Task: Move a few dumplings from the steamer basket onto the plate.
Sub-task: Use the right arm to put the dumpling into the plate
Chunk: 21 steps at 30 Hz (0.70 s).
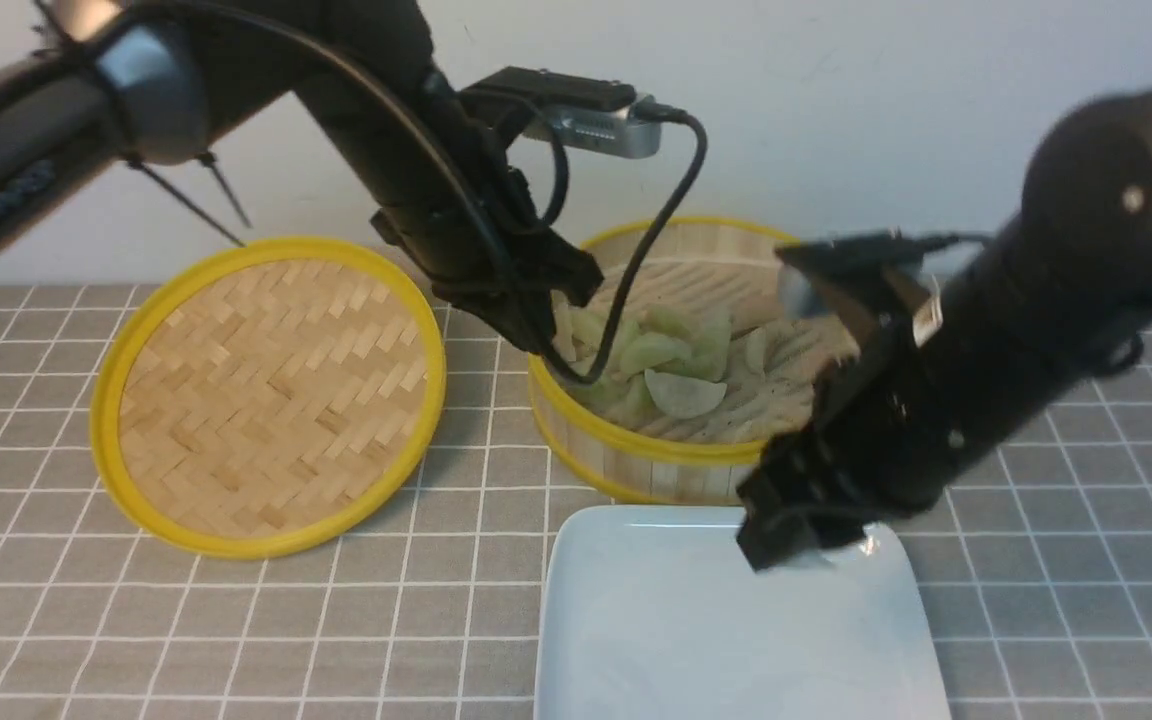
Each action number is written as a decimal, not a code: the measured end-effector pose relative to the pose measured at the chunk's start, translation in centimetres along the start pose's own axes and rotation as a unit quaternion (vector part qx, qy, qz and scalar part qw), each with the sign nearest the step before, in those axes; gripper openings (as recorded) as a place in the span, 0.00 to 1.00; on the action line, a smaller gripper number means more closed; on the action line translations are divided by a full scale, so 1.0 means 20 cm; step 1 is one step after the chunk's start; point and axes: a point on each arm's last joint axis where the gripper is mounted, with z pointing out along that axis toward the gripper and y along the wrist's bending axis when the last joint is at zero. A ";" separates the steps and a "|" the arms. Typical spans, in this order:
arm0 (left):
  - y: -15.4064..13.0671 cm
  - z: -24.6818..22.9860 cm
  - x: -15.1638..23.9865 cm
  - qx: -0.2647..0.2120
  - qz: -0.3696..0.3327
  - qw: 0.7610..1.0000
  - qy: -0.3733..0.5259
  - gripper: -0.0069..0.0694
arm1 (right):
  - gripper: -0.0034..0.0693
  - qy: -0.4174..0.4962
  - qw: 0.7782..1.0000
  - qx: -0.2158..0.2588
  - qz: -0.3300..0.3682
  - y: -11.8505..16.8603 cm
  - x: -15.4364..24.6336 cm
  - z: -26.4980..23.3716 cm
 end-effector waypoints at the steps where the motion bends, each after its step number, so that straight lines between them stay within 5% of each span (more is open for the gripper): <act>1: 0.00 0.03 -0.02 0.000 0.007 1.000 0.001 0.08 | 0.38 0.009 1.000 0.001 0.009 -0.02 0.04 0.04; 6: 0.00 0.16 -0.10 -0.010 0.044 0.999 -0.010 0.11 | 0.38 0.028 0.999 0.009 0.034 -0.07 0.16 0.15; 11: 0.02 0.31 -0.18 -0.027 0.058 0.997 -0.042 0.25 | 0.40 0.038 0.998 0.014 0.042 -0.09 0.22 0.20; 15: 0.06 0.39 -0.22 -0.044 0.058 0.994 -0.082 0.44 | 0.64 0.029 0.999 0.014 0.023 -0.10 0.22 0.20; 21: 0.08 0.46 -0.23 -0.048 0.053 0.993 -0.098 0.58 | 0.89 0.022 1.000 0.015 0.012 -0.10 0.21 0.20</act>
